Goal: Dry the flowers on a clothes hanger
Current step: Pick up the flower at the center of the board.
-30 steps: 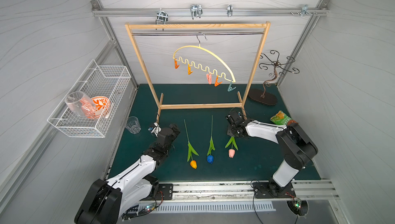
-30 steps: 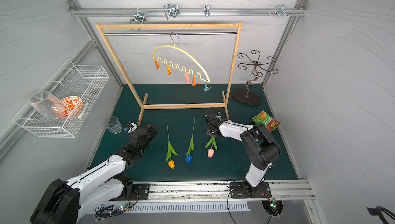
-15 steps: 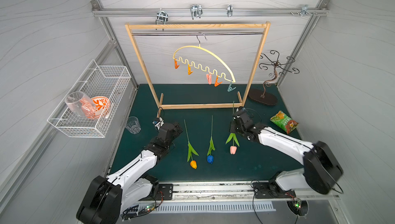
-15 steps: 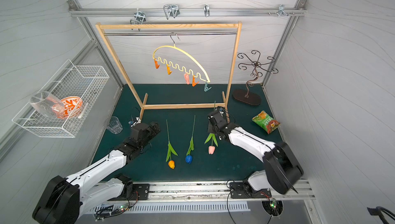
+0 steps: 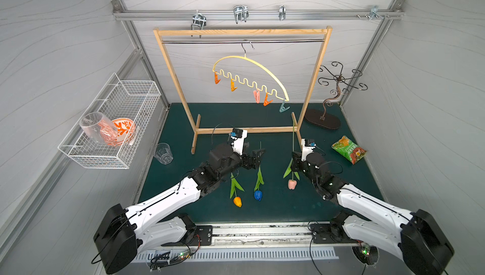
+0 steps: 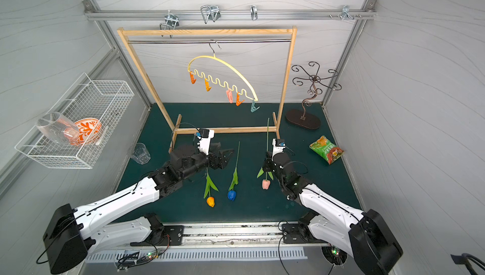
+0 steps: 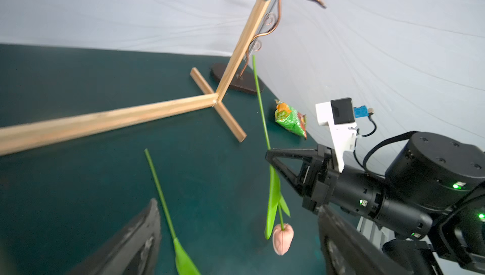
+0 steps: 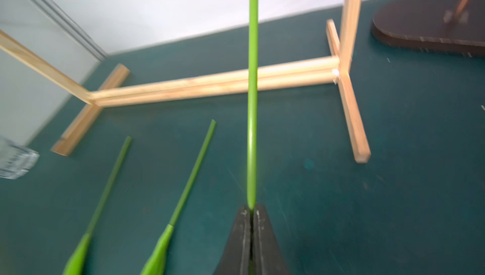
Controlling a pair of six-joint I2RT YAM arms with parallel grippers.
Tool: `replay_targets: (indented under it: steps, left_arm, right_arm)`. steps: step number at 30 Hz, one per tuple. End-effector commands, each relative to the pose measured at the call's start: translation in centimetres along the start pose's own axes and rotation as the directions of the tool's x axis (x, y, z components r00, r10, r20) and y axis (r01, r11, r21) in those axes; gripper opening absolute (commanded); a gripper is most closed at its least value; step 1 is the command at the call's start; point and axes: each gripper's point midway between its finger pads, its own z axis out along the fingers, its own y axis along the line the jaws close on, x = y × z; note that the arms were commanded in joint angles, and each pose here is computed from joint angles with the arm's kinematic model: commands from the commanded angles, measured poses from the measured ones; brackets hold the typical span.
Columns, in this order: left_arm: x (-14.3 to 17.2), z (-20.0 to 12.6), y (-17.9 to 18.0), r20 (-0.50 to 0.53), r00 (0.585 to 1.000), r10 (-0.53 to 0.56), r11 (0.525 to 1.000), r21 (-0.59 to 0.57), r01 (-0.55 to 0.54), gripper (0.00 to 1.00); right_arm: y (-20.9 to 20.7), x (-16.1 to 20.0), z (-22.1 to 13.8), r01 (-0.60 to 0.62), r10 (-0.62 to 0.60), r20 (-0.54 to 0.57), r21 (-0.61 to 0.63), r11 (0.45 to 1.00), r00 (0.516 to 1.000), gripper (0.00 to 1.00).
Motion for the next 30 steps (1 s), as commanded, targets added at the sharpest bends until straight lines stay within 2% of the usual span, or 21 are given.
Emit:
replay_targets:
  steps: [1,3,5,8,10,11,15,22,26,30]
  left_arm:
    - [-4.2,0.6,-2.5,0.143,0.986,0.091,0.991,0.085,-0.104,0.95]
    - [-5.5,0.9,-3.4,0.201,0.97,0.137,0.981,0.109,-0.161,0.95]
    - [-6.4,1.1,-4.0,0.211,0.961,0.179,0.972,0.113,-0.206,0.94]
    - [-6.9,1.9,-5.5,0.14,0.96,0.241,0.953,0.155,-0.262,0.91]
    - [-6.8,2.2,-7.6,0.13,0.943,0.307,0.91,0.25,-0.331,0.86]
    - [-7.0,2.4,-7.9,0.126,0.938,0.322,0.902,0.26,-0.344,0.85]
    - [-7.7,4.0,-7.4,0.118,0.914,0.388,0.89,0.21,-0.405,0.77]
    - [-9.6,5.6,-6.9,0.23,0.836,0.498,0.84,0.113,-0.531,0.65]
    - [-10.5,6.6,-6.9,0.291,0.798,0.527,0.821,0.069,-0.567,0.65]
    - [-10.8,7.8,-6.8,0.3,0.793,0.53,0.82,0.056,-0.569,0.65]
  right_arm:
    - [1.4,-2.4,-0.9,0.024,-0.014,0.116,-0.084,0.996,0.993,0.0]
    - [1.4,-2.8,-1.4,0.038,-0.025,0.15,-0.088,0.995,0.988,0.0]
    - [1.8,-3.0,-1.7,0.058,-0.038,0.167,-0.114,0.992,0.985,0.0]
    - [3.5,-3.1,-2.3,0.116,-0.082,0.168,-0.201,0.973,0.982,0.0]
    - [4.6,-3.2,-2.8,0.154,-0.111,0.175,-0.259,0.953,0.978,0.0]
    - [4.8,-3.2,-2.9,0.161,-0.115,0.177,-0.268,0.95,0.977,0.0]
    - [4.1,-3.4,-3.1,0.147,-0.097,0.203,-0.244,0.959,0.974,0.0]
    - [3.8,-3.5,-3.1,0.13,-0.082,0.209,-0.227,0.965,0.974,0.0]
    - [3.6,-3.5,-3.0,0.123,-0.077,0.206,-0.22,0.968,0.975,0.0]
    - [3.6,-3.6,-3.0,0.123,-0.076,0.21,-0.222,0.967,0.975,0.0]
